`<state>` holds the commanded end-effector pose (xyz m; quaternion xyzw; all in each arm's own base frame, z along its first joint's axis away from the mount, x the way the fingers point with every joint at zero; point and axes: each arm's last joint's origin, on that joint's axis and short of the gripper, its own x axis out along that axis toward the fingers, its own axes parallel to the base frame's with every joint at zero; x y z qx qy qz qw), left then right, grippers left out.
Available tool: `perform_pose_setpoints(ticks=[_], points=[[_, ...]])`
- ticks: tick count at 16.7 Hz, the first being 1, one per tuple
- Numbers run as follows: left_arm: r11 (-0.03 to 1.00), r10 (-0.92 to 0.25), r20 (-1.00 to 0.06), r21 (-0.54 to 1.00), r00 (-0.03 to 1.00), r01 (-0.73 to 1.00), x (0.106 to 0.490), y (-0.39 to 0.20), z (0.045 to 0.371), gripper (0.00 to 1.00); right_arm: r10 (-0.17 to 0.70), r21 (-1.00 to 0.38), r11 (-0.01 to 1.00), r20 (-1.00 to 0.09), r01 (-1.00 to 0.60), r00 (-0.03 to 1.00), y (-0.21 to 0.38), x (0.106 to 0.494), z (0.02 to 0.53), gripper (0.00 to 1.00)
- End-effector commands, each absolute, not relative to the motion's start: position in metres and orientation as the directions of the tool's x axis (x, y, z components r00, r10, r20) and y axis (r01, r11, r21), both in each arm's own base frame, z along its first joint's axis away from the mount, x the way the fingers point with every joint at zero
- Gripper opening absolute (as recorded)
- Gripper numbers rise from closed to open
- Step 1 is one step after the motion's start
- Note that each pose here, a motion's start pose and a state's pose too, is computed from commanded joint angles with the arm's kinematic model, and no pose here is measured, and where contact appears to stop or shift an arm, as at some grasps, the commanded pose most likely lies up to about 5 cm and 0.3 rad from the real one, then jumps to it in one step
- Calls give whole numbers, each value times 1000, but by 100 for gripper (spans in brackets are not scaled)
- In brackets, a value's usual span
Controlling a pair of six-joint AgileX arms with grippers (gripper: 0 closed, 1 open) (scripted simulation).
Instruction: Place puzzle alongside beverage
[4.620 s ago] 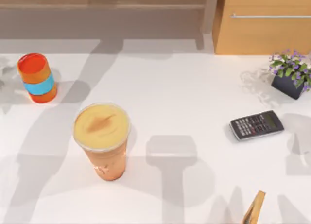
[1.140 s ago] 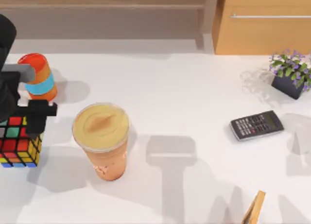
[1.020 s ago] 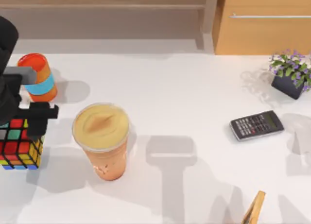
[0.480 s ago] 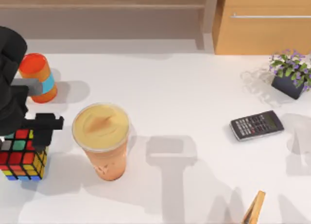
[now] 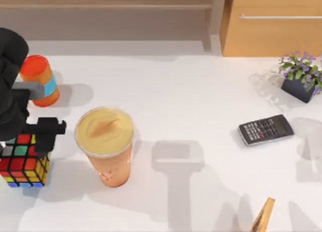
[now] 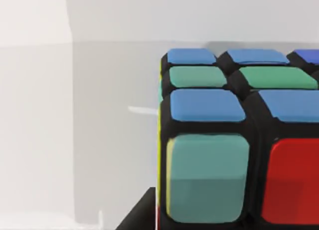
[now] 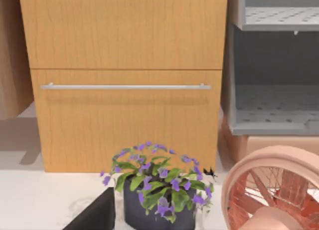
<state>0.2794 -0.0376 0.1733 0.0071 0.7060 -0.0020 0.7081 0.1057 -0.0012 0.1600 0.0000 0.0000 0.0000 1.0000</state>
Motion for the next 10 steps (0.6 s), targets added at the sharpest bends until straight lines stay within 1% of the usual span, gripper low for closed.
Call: perform_pose_setpoints(ticks=[4,5,10], points=[[1000,7,-1000,7,3,13,279,-38,173,98,0,0,1000,0,0,1000,-1,106,160,100],[1000,7,-1000,7,3,13,279,-38,173,100,0,0,1000,0,0,1000,-1,106,160,100],[1000,7,-1000,7,3,13,279,-38,173,100,0,0,1000,0,0,1000,-1,106,160,100]])
